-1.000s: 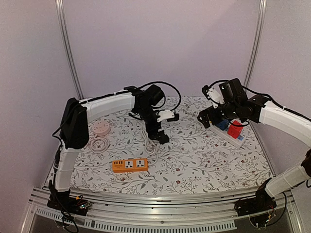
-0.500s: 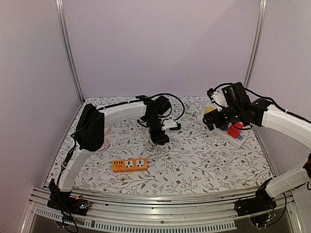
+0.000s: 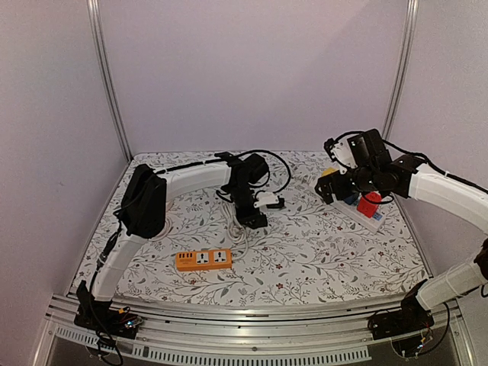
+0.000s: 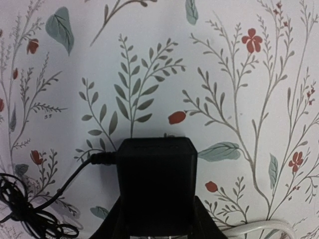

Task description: Insert the plug

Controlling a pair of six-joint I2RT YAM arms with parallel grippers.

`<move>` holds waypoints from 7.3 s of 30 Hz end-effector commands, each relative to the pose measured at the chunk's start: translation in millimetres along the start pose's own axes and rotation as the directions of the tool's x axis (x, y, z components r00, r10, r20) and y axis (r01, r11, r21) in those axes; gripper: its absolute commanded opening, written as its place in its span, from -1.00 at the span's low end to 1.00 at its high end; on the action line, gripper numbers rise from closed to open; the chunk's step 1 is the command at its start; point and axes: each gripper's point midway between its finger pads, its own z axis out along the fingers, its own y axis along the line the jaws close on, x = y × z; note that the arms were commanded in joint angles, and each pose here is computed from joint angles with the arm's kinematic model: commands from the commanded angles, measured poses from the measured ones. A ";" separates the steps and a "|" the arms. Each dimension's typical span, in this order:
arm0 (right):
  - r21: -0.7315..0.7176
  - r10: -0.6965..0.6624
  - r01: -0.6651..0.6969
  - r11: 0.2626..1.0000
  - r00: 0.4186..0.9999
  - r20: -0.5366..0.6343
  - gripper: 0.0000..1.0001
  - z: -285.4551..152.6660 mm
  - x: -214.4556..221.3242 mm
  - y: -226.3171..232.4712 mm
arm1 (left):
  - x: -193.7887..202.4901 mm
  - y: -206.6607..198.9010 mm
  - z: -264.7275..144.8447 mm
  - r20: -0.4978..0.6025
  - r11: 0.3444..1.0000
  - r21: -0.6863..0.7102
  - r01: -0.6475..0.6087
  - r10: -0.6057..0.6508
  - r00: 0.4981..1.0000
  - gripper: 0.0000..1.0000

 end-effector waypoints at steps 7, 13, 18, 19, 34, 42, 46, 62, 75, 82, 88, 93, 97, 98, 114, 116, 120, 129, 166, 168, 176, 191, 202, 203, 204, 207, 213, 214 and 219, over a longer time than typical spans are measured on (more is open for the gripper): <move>-0.314 0.191 -0.146 0.938 0.974 0.119 0.98 -16.3 -41.6 37.7 | -28.2 -27.3 -129.2 0.203 0.998 -0.030 -0.060 0.065 0.977 -1.00; -0.527 0.309 -0.197 0.826 0.942 0.132 0.84 -28.3 -68.5 70.8 | -10.0 -54.4 -184.8 0.239 0.995 -0.042 -0.096 0.103 0.966 -1.00; -0.648 0.378 -0.320 0.692 0.924 -0.052 0.70 -18.9 -70.3 124.2 | -0.4 -68.5 -211.8 0.268 0.991 -0.076 -0.107 0.124 0.955 -1.00; -0.672 0.372 -0.314 0.671 0.926 -0.061 0.70 -22.3 -73.0 136.2 | 0.2 -70.0 -215.1 0.271 0.991 -0.081 -0.111 0.129 0.954 -1.00; -0.764 0.423 -0.400 0.506 0.887 -0.184 0.61 -16.6 -75.5 198.6 | -0.1 -88.8 -235.4 0.345 0.991 -0.075 -0.108 0.127 0.930 -1.00; -0.823 0.425 -0.429 0.372 0.867 -0.260 0.51 -14.7 -83.4 232.3 | -2.7 -81.4 -232.9 0.337 0.990 -0.105 -0.095 0.125 0.933 -1.00; -0.822 0.396 -0.440 0.360 0.870 -0.293 0.27 -6.1 -76.5 244.4 | -3.2 -76.1 -229.6 0.326 0.989 -0.122 -0.084 0.119 0.938 -1.00; -0.813 0.375 -0.462 0.355 0.867 -0.328 -1.00 3.5 -71.6 242.2 | 8.4 -72.2 -213.0 0.267 0.986 -0.137 -0.092 0.126 0.956 0.32; -0.076 0.228 -0.242 0.967 0.961 -0.156 -1.00 17.0 -45.1 55.3 | 159.9 -86.4 -142.3 0.049 0.993 -0.117 -0.034 0.040 0.998 0.99; 0.196 0.132 -0.092 0.976 0.971 -0.201 -1.00 -6.0 -22.6 1.3 | 184.7 -96.0 -97.2 -0.024 0.997 -0.068 -0.025 0.024 0.999 0.99; 0.066 0.117 -0.104 0.992 0.961 -0.251 -1.00 -1.8 -6.8 23.2 | 182.5 -110.6 -80.9 0.002 0.999 0.024 -0.049 0.049 0.999 0.99; 0.015 0.099 -0.098 0.995 0.961 -0.259 -1.00 2.7 0.6 31.8 | 193.3 -119.5 -66.5 -0.042 0.996 0.072 -0.056 0.059 0.997 0.73; -0.020 0.070 -0.078 0.997 0.965 -0.254 -1.00 3.0 4.1 36.3 | 190.7 -122.5 -63.2 -0.045 0.994 0.082 -0.073 0.077 0.996 0.18; -0.037 0.055 -0.067 0.997 0.966 -0.253 -1.00 3.3 6.0 38.7 | 187.2 -125.3 -63.5 -0.036 0.992 0.088 -0.087 0.090 0.995 0.03; -0.540 -0.380 0.274 0.796 0.920 -0.093 -1.00 12.6 64.3 157.8 | 107.5 -148.4 -48.0 0.059 0.955 0.137 -0.262 0.256 0.965 -0.01; -0.568 -0.387 0.276 0.776 0.918 -0.082 -1.00 13.5 63.8 166.6 | 102.5 -149.9 -51.6 0.070 0.952 0.131 -0.276 0.269 0.961 0.19; -0.641 -0.334 0.227 0.733 0.941 -0.049 -1.00 13.2 58.6 186.1 | 103.1 -148.5 -63.3 0.079 0.953 0.104 -0.285 0.278 0.957 0.55; -0.738 -0.354 0.359 0.571 0.919 0.173 -1.00 -22.6 16.8 213.1 | 85.6 -128.1 -134.0 0.225 0.967 0.057 -0.248 0.230 0.947 0.85; -0.779 -0.245 0.546 0.307 0.837 0.490 -1.00 -138.3 -74.0 244.8 | 34.3 -85.2 -175.5 0.484 0.984 0.144 -0.107 0.024 0.875 -0.22; -0.775 -0.244 0.546 0.317 0.837 0.490 -1.00 -139.7 -72.9 242.3 | 34.6 -83.7 -176.1 0.483 0.985 0.139 -0.105 0.025 0.875 -0.55; -0.740 -0.326 0.544 0.396 0.836 0.440 -1.00 -113.8 -56.9 235.6 | 44.7 -67.4 -200.8 0.466 0.999 0.025 -0.036 0.021 0.885 -1.00; -0.747 -0.351 0.579 0.327 0.808 0.473 -1.00 -104.3 -60.4 252.2 | 68.2 -94.2 -201.0 0.544 0.978 0.114 -0.174 0.085 0.835 -0.05; -0.727 -0.216 0.590 0.351 0.806 0.550 -1.00 -166.6 -101.3 248.5 | 122.4 -102.2 -317.6 0.452 0.993 -0.006 -0.119 0.109 0.885 0.48; -0.721 -0.218 0.597 0.352 0.801 0.557 -1.00 -169.6 -101.5 250.2 | 131.2 -106.8 -324.5 0.432 0.991 -0.053 -0.125 0.136 0.892 0.56; -0.716 -0.215 0.606 0.347 0.794 0.568 -1.00 -173.9 -103.1 251.8 | 137.3 -110.7 -330.8 0.421 0.987 -0.094 -0.133 0.160 0.893 0.63; -0.713 -0.197 0.627 0.313 0.778 0.597 -1.00 -186.0 -108.0 259.8 | 140.1 -124.0 -344.8 0.456 0.972 -0.163 -0.168 0.225 0.861 0.90; -0.692 -0.185 0.670 0.268 0.741 0.646 -1.00 -205.2 -109.7 266.7 | 95.9 -128.9 -340.3 0.602 0.982 -0.090 -0.166 0.187 0.777 0.99; -0.690 -0.181 0.674 0.264 0.737 0.651 -1.00 -208.4 -109.7 265.8 | 89.1 -129.0 -337.9 0.613 0.982 -0.074 -0.174 0.182 0.768 0.99; -0.660 -0.161 0.707 0.254 0.704 0.692 -1.00 -224.3 -110.0 261.3 | 63.3 -114.9 -322.2 0.603 0.986 -0.066 -0.155 0.163 0.781 0.89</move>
